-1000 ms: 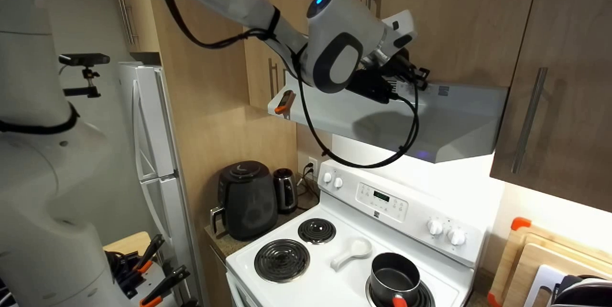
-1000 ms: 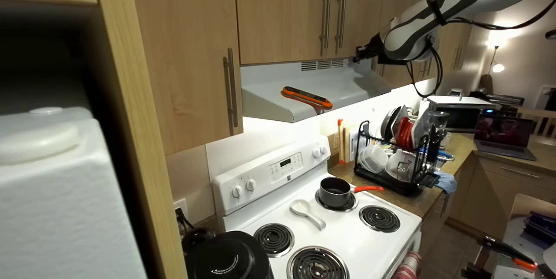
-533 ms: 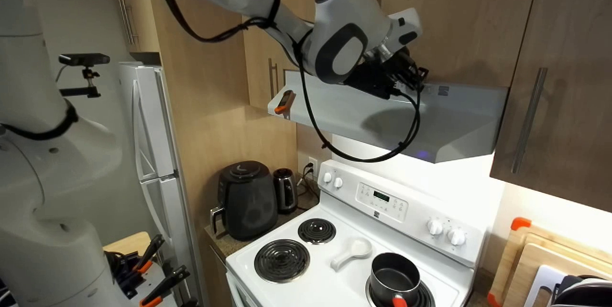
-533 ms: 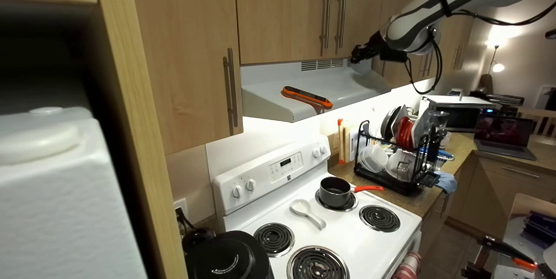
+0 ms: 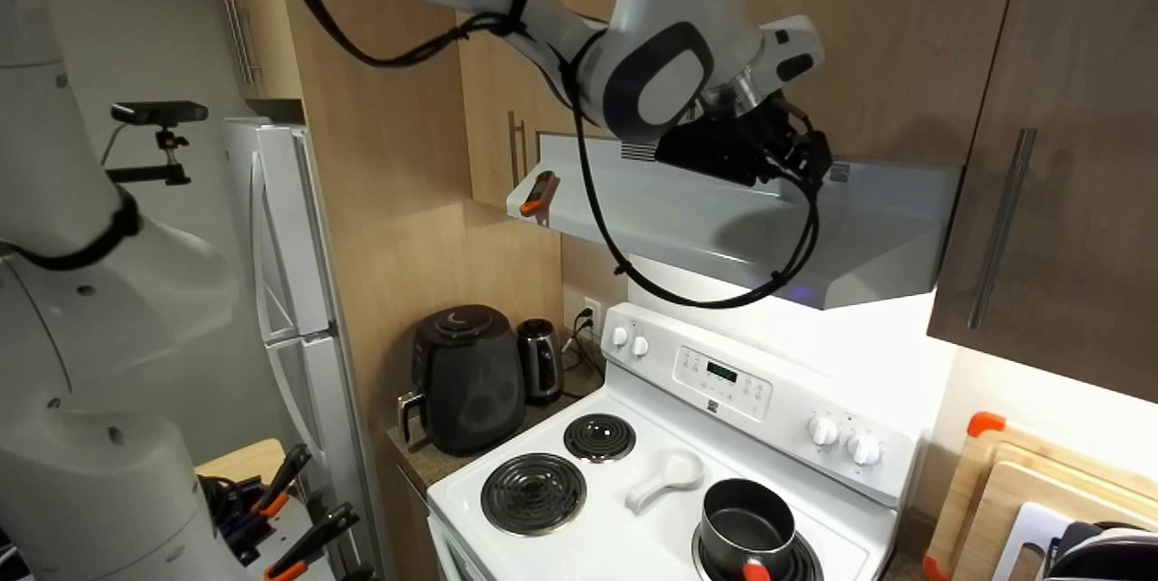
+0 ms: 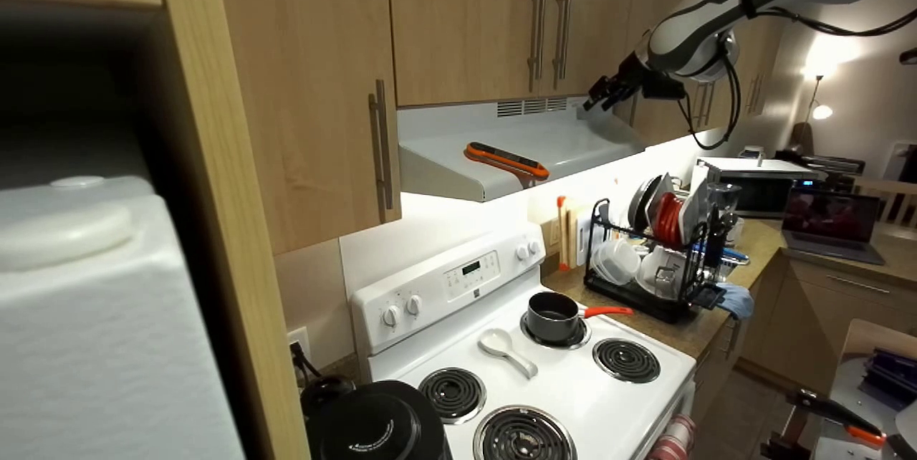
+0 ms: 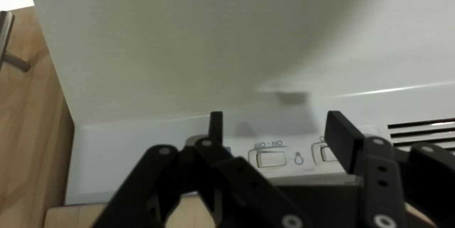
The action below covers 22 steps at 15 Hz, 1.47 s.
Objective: Turn on the light on top of the stove
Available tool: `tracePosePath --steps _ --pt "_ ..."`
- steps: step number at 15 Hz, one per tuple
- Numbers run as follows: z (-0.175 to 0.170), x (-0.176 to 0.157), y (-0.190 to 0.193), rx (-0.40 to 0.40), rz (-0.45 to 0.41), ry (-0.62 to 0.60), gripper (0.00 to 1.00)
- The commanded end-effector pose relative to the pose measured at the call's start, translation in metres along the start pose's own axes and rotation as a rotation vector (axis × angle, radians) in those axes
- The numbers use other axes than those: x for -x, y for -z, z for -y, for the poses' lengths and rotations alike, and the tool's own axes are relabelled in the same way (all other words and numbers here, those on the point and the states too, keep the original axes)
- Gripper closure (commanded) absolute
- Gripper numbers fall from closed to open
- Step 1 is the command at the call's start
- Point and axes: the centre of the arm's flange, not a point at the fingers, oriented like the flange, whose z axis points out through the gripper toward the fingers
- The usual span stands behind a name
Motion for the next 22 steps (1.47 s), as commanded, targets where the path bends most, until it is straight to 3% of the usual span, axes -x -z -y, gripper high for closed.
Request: tracePosePath --steps 1,5,11,22 --pt "-0.016 0.013 0.028 0.015 0.040 0.050 0.00" --pt "-0.024 0.022 0.035 0.011 0.111 0.067 0.00" --pt "-0.020 0.039 0.051 -0.056 0.269 0.104 0.00" --pt "-0.047 0.044 0.080 -0.063 0.361 0.123 0.00"
